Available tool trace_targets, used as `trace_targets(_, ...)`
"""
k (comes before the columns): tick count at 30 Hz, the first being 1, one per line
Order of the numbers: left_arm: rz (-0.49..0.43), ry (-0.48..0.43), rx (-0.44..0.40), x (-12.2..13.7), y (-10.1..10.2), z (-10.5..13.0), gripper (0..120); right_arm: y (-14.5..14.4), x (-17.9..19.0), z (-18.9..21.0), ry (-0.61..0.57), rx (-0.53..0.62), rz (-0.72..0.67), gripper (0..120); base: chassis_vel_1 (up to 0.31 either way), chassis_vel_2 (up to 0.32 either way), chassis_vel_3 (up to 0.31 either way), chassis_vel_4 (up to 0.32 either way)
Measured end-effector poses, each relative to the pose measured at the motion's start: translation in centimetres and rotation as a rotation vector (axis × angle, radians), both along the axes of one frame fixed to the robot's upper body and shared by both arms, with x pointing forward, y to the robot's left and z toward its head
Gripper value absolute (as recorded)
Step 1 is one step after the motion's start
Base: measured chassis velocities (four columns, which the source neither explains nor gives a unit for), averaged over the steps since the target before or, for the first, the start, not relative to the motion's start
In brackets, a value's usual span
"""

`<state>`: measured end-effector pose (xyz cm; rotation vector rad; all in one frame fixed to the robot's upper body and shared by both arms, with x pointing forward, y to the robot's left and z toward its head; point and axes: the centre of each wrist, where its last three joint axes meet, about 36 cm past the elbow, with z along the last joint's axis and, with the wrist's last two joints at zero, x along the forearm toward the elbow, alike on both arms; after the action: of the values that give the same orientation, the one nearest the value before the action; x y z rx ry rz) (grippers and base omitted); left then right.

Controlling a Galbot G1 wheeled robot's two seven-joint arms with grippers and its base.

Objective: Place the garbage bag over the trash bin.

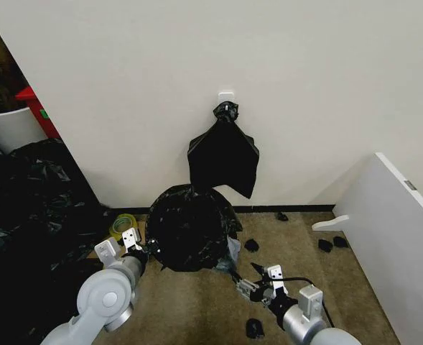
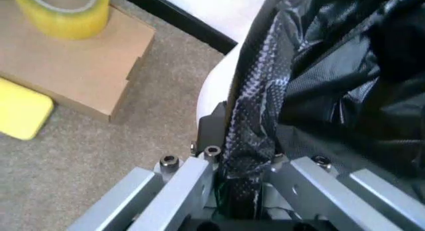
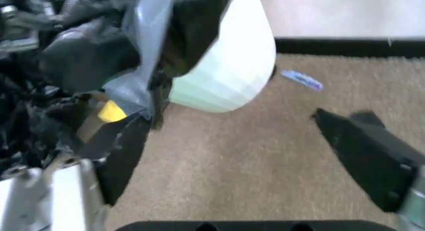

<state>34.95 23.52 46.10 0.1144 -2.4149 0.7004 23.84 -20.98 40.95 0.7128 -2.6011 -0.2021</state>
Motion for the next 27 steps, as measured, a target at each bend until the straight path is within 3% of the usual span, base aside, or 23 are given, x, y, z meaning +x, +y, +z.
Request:
trace_targets(7, 0.002, 0.005, 0.000, 0.1, 0.0, -0.1, 0, -0.8, 0.1, -1.4, -0.190, 0.040, 0.080, 100, 0.000, 0.000, 0.000, 0.000)
trace_targets(16, -0.011, 0.003, -0.006, -0.1, -0.2, 0.1, 0, -0.9, 2.1, -1.2, -0.245, 0.055, 0.081, 100, 0.000, 0.000, 0.000, 0.000)
trace_targets(21, -0.023, 0.006, -0.011, -0.5, -0.4, 0.1, 0, -0.8, 2.6, -1.7, -0.225, 0.057, 0.118, 85, 0.000, 0.000, 0.000, 0.000)
trace_targets(24, -0.030, 0.007, -0.014, -0.7, -0.6, 0.2, 0, -0.5, 2.8, -1.6, -0.224, 0.062, 0.118, 70, 0.000, 0.000, 0.000, 0.000)
trace_targets(26, -0.030, 0.007, -0.015, -0.7, -0.6, 0.2, 0, -0.5, 2.8, -1.6, -0.224, 0.062, 0.117, 68, 0.000, 0.000, 0.000, 0.000)
trace_targets(27, -0.033, 0.006, -0.015, -0.8, -0.6, 0.3, 0, -0.6, 2.9, -1.5, -0.224, 0.059, 0.110, 60, 0.000, 0.000, 0.000, 0.000)
